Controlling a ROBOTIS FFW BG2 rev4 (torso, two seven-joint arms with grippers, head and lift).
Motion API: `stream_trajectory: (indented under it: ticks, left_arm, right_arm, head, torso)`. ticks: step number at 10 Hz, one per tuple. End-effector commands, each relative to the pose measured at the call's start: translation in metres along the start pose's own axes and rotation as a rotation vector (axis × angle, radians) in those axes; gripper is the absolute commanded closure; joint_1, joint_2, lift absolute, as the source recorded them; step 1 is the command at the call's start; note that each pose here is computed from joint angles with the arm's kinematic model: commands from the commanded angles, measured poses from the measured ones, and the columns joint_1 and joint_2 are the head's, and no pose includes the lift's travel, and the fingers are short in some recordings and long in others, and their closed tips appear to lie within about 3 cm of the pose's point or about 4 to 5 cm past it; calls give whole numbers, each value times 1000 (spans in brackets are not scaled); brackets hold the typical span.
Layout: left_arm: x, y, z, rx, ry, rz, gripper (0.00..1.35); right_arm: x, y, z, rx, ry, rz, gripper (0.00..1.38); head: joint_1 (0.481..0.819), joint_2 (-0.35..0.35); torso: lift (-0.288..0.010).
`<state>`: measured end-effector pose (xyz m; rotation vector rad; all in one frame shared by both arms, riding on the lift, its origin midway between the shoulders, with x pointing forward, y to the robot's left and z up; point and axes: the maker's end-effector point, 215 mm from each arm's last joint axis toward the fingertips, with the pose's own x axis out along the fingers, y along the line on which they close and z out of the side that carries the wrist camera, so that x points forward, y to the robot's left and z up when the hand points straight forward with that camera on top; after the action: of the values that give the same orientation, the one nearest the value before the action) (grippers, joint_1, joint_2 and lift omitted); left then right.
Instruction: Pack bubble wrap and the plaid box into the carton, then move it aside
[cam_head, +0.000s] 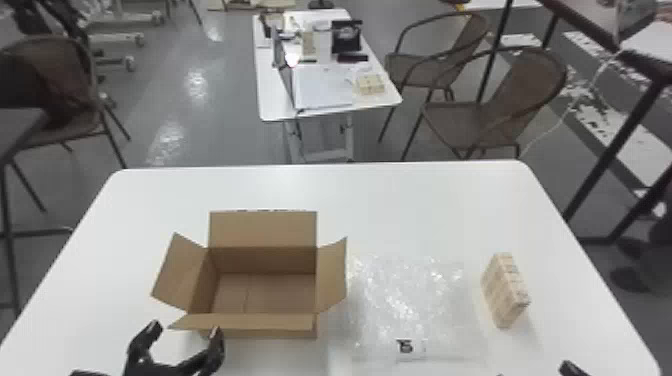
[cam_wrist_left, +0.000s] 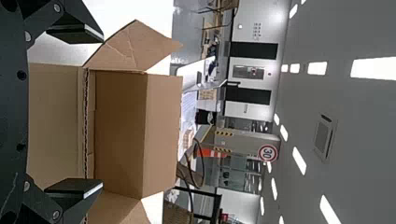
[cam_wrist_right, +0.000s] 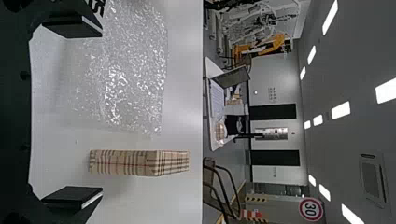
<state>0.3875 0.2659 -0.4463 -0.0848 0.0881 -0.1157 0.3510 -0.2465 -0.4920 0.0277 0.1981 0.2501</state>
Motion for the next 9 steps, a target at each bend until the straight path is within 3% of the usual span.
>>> stream_trajectory:
  ticks: [1, 9]
  left_arm:
    - [0, 1, 0, 0, 0, 1, 205]
    - [-4, 16, 3, -7, -2, 34, 205]
  right_arm:
    - [0, 0, 0, 1, 0, 0, 104]
    - [-3, 0, -3, 8, 7, -3, 104]
  head:
    - [695, 30]
    - [695, 39]
  torso:
    - [-27]
    - [-27]
